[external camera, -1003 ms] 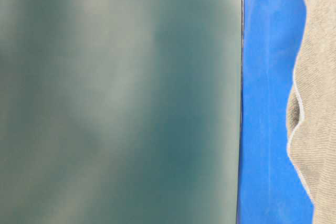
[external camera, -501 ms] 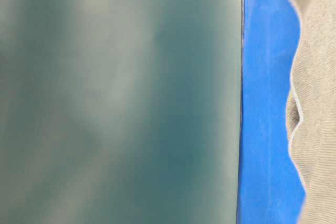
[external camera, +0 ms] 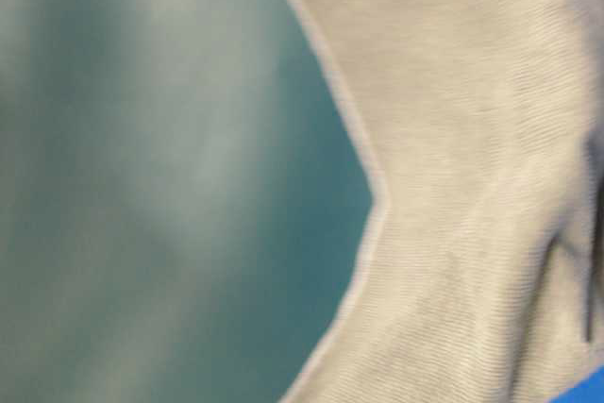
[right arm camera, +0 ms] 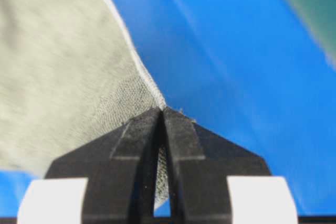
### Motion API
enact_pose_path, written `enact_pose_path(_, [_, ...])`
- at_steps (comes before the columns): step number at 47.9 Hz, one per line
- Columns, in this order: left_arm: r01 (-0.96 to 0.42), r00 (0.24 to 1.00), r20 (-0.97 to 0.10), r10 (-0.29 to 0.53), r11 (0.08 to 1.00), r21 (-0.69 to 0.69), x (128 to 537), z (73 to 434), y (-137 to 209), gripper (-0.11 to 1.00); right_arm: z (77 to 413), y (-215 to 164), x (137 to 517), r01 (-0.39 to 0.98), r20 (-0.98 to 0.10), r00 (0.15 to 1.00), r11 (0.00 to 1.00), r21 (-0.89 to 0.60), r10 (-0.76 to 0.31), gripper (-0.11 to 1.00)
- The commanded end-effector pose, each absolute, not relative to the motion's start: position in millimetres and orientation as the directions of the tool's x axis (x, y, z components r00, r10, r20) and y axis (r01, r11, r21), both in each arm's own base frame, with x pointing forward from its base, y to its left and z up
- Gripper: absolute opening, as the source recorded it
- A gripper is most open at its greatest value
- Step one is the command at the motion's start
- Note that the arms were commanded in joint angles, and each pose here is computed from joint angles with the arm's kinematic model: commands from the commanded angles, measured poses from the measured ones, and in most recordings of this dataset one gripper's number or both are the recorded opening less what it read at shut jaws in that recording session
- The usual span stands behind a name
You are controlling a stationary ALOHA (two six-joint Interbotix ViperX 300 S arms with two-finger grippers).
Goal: Fold a large towel.
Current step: 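Lift the towel high with both grippers and shake it out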
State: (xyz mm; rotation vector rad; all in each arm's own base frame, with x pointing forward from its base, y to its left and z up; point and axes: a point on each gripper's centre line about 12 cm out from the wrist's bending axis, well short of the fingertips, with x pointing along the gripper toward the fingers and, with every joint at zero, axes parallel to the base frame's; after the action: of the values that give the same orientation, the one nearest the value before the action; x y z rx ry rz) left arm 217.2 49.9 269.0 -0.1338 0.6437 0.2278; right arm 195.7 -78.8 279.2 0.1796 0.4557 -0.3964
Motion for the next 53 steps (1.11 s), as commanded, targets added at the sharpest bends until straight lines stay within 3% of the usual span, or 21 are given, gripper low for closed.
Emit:
enact_pose_path(1, [-0.259,0.807,-0.557,0.198,0.965,-0.031,221,291,56,0.03,304,-79,193,0.405,-0.368,0.861,0.911,0.08,-0.35,0.03])
enact_pose_path(11, [-0.296,0.823,-0.482,0.301,0.951,0.089,233,336,87,0.03,346,-102,189,0.485,-0.259,0.846,0.874,0.016,-0.465,0.03])
enact_pose_path(18, [-0.334,0.825,-0.419,0.379,0.925,0.18,241,372,112,0.03,375,-133,182,0.599,-0.211,0.779,0.8,-0.026,-0.59,0.03])
enact_pose_path(28, [-0.509,0.77,-0.332,0.545,0.838,0.196,235,423,169,0.03,410,-176,163,0.739,-0.14,0.653,0.667,-0.1,-0.744,0.03])
enact_pose_path(33, [-0.557,0.742,-0.319,0.589,0.807,0.196,234,438,188,0.03,428,-191,158,0.777,-0.112,0.608,0.618,-0.124,-0.786,0.03])
enact_pose_path(39, [-0.539,0.74,-0.36,0.568,0.821,0.185,240,448,187,0.03,450,-193,158,0.782,-0.084,0.606,0.611,-0.123,-0.791,0.03])
enact_pose_path(47, [-0.476,0.772,-0.392,0.5,0.864,0.166,239,466,158,0.03,470,-175,153,0.767,-0.089,0.626,0.632,-0.109,-0.775,0.03])
enact_pose_path(53, [-0.426,0.805,-0.39,0.448,0.893,0.148,230,481,131,0.03,484,-144,153,0.706,-0.097,0.699,0.706,-0.06,-0.708,0.03])
